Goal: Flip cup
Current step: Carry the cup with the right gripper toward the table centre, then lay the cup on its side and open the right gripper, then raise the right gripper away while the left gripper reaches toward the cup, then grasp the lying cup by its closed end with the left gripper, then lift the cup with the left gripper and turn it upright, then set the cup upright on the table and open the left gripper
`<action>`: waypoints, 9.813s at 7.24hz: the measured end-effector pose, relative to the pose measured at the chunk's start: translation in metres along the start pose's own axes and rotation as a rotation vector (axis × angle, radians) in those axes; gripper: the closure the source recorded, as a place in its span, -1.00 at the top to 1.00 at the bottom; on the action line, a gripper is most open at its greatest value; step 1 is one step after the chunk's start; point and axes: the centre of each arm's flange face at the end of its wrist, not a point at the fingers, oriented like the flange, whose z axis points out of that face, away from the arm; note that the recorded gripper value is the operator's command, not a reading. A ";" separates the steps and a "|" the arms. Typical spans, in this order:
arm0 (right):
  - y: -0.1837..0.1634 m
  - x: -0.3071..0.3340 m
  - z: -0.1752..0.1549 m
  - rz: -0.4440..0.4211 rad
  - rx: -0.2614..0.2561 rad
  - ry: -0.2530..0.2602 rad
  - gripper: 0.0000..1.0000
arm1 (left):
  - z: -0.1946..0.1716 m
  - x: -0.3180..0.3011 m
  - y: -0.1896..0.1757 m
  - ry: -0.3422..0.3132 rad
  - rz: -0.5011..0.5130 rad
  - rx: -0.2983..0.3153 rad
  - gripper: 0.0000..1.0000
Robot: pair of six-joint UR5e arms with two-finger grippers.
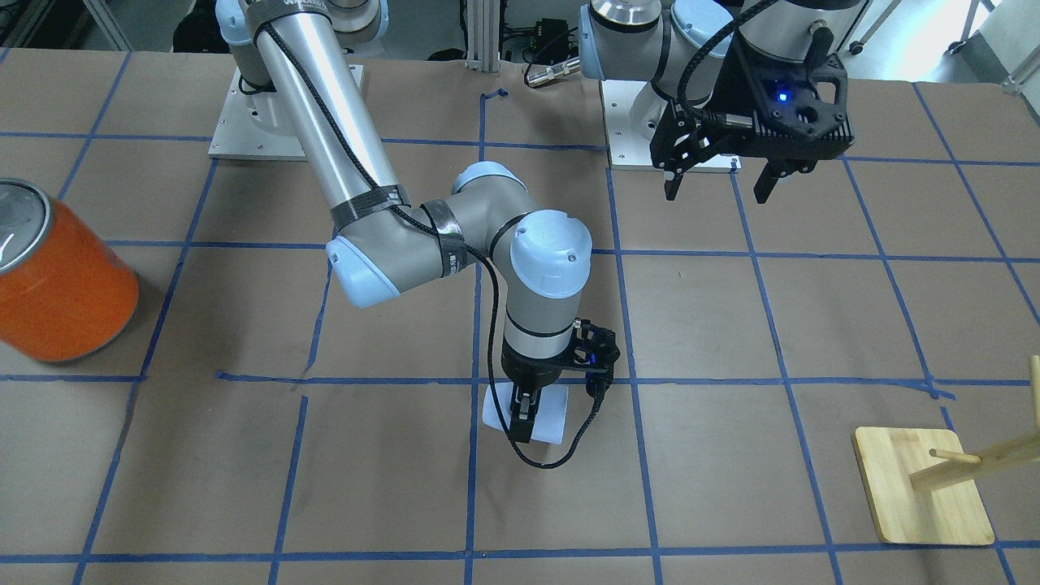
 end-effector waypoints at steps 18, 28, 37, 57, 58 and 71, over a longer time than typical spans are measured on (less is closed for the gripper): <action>0.191 0.032 -0.090 1.012 -0.100 -0.104 1.00 | 0.021 -0.017 -0.006 0.083 -0.017 -0.038 1.00; 0.333 0.017 -0.286 1.541 -0.221 -0.213 1.00 | 0.274 -0.019 -0.073 0.712 -0.080 -0.057 1.00; 0.325 0.011 -0.281 1.514 -0.233 -0.225 1.00 | 0.342 -0.009 -0.070 0.817 -0.107 -0.118 0.96; 0.325 0.011 -0.279 1.513 -0.230 -0.226 1.00 | 0.222 -0.069 -0.149 0.013 -0.026 0.108 -1.00; 0.325 0.011 -0.279 1.513 -0.230 -0.226 1.00 | 0.227 -0.073 -0.162 -0.008 -0.012 0.110 -1.00; 0.325 0.023 -0.276 1.520 -0.220 -0.218 1.00 | 0.217 -0.071 -0.154 -0.015 0.010 0.035 1.00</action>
